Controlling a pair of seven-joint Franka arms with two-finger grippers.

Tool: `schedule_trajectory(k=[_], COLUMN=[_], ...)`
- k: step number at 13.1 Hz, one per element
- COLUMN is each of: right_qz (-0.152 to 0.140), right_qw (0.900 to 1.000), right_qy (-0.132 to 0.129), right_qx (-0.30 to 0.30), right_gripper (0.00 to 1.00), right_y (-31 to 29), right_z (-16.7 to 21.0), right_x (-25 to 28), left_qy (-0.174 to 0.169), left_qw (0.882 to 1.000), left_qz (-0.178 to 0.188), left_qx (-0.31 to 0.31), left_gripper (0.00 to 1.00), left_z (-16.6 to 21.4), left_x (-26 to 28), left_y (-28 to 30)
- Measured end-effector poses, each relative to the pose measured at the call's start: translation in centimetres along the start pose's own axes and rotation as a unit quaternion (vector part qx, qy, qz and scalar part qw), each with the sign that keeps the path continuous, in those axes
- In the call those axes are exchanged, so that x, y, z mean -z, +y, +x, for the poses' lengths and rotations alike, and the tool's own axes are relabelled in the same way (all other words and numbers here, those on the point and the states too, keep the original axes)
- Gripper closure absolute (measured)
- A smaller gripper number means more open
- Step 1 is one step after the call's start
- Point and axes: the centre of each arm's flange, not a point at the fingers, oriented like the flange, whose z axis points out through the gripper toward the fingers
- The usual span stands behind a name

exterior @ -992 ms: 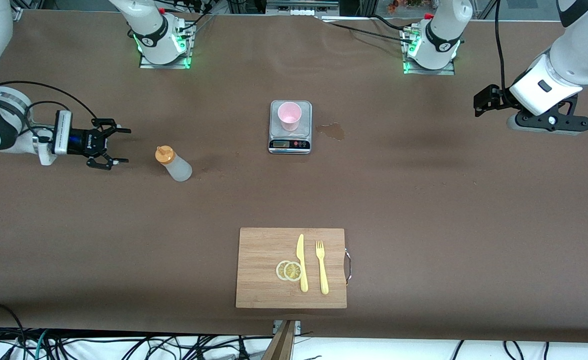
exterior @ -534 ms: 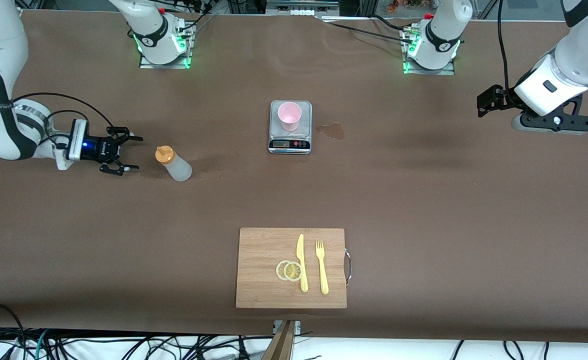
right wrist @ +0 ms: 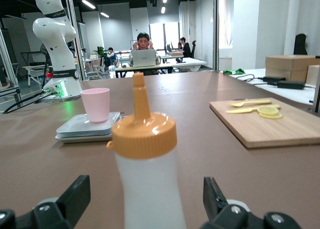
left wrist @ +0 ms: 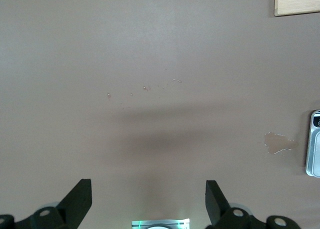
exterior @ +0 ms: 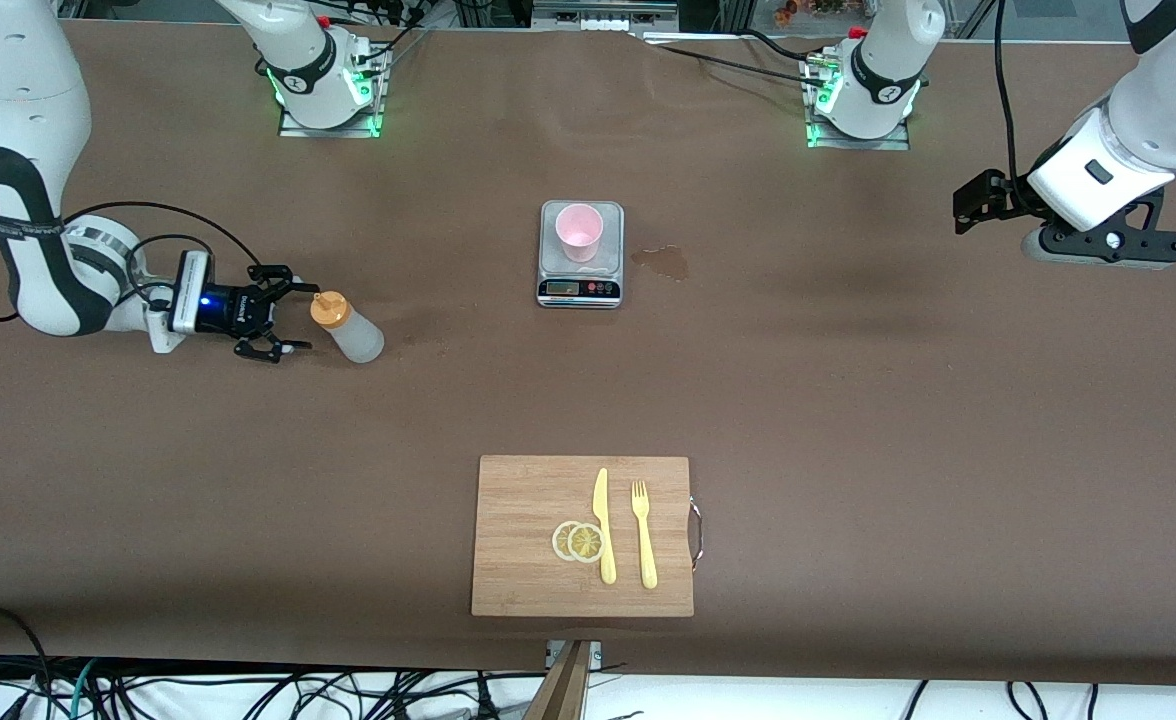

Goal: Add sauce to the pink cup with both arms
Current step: 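Reach the right gripper toward the white squeeze bottle, then close the right gripper around the squeeze bottle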

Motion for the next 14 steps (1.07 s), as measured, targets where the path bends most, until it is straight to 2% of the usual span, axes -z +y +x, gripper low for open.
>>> schedule_trajectory(k=[6, 10, 14], right_qz=[0.006, 0.02, 0.018], right_qw=[1.0, 1.0, 1.0], right_qy=[0.003, 0.006, 0.018], right_qx=[0.022, 0.014, 0.004], right_gripper=[0.0, 0.0, 0.0], right_y=[-0.1, -0.5, -0.5], right_z=[-0.6, -1.7, -2.7], right_x=[-1.1, -2.8, -5.4], left_qy=[0.003, 0.004, 0.004], left_qw=[1.0, 1.0, 1.0], left_qz=[0.001, 0.001, 0.001], left_qx=[-0.004, -0.006, -0.007], left_gripper=[0.0, 0.0, 0.0], left_z=[-0.1, -0.2, -0.2], left_x=[0.3, 0.3, 0.3], left_y=[0.4, 0.6, 0.8])
